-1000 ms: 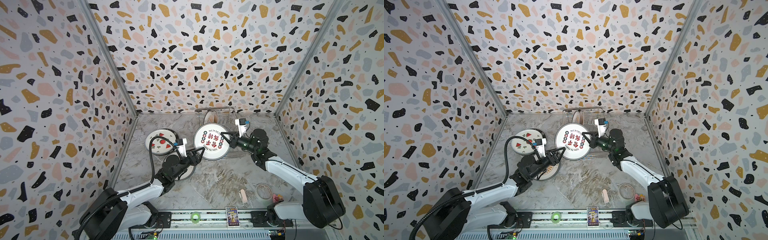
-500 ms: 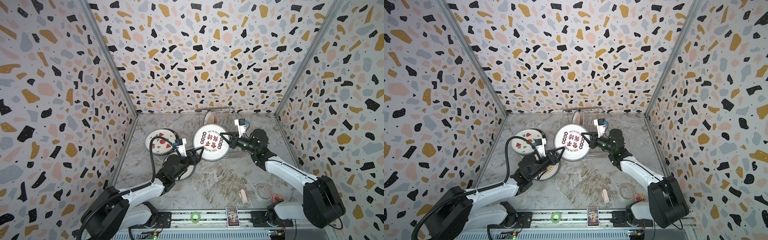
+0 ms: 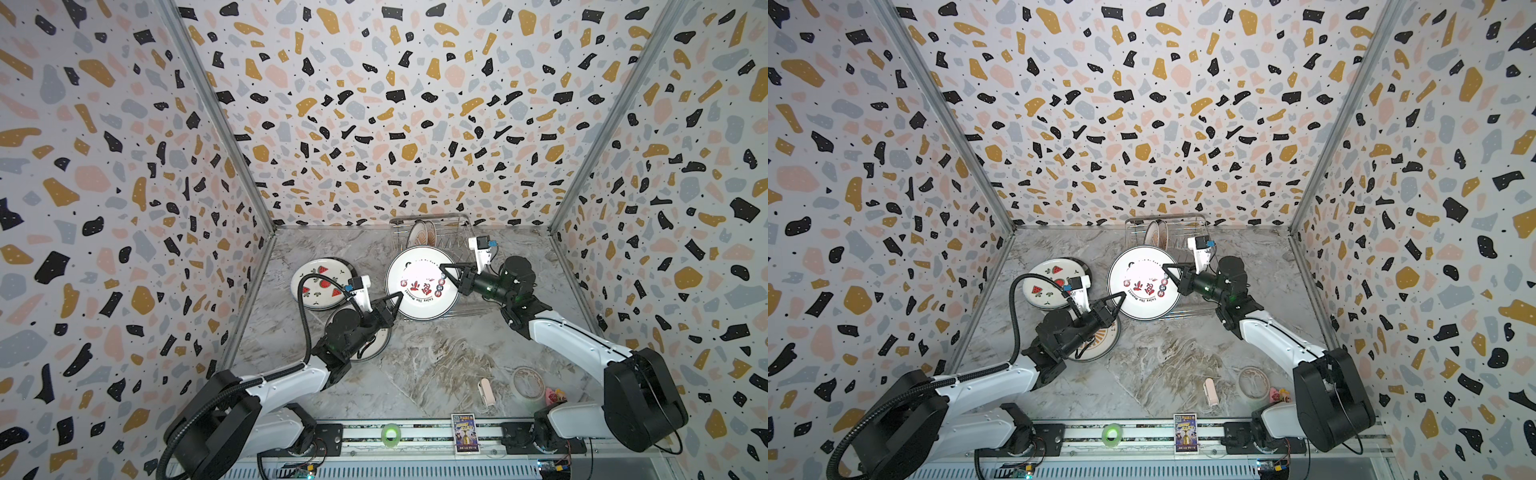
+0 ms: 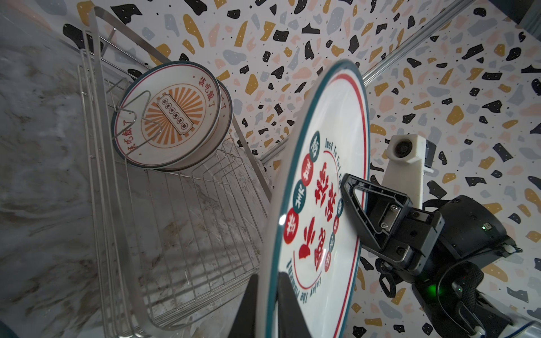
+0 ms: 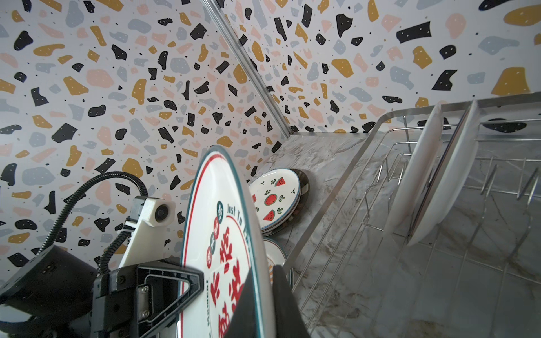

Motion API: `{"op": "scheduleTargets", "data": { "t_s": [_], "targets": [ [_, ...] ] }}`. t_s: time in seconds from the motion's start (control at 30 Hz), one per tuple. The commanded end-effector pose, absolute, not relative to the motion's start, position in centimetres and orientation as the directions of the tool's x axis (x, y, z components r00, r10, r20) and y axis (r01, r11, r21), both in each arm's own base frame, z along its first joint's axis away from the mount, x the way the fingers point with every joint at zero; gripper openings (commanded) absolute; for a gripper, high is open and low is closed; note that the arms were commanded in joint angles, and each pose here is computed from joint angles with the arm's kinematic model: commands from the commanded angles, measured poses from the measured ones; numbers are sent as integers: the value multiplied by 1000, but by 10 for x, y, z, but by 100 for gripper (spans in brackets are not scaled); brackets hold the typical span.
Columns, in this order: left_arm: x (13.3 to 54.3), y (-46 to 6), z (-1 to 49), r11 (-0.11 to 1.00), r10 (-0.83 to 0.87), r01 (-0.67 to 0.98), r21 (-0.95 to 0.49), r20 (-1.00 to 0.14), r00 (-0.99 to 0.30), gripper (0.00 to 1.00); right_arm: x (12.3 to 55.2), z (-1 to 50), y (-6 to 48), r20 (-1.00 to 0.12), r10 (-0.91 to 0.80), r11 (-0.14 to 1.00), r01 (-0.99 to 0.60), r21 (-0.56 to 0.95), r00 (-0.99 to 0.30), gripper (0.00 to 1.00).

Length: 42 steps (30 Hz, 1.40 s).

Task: Unload the plates from the dish rack
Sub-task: Place the plate among the plates.

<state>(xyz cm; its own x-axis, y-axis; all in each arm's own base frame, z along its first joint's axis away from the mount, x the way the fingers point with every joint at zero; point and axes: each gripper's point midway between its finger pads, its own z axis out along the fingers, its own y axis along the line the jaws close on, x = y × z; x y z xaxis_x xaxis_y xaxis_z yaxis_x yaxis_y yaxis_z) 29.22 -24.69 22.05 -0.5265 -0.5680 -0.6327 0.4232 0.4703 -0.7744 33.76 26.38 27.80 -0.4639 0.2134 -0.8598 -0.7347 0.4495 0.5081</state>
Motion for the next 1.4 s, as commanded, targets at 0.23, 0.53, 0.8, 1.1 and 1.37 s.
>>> {"op": "scheduleTargets", "data": {
  "t_s": [0.23, 0.53, 0.8, 1.1, 1.37],
  "targets": [
    [289, -230, 238, 429, -636, 435, -792, -606, -477, 0, 321, 307, 284, -903, 181, 386, -817, 429, -390, 59],
    [292, -200, 234, 420, -674, 413, -808, -583, -455, 0, 322, 303, 297, -932, 108, 485, -801, 352, -345, 99],
    [291, -153, 233, 473, -711, 356, -806, -588, -387, 0, 317, 301, 317, -957, 51, 526, -806, 269, -286, 99],
    [281, -120, 222, 445, -758, 313, -839, -539, -368, 0, 292, 308, 352, -993, -60, 536, -843, 56, -104, 99],
    [279, -113, 187, 476, -748, 167, -863, -498, -439, 0, 311, 299, 369, -979, -111, 574, -815, 79, -173, 99]
  ]
}}
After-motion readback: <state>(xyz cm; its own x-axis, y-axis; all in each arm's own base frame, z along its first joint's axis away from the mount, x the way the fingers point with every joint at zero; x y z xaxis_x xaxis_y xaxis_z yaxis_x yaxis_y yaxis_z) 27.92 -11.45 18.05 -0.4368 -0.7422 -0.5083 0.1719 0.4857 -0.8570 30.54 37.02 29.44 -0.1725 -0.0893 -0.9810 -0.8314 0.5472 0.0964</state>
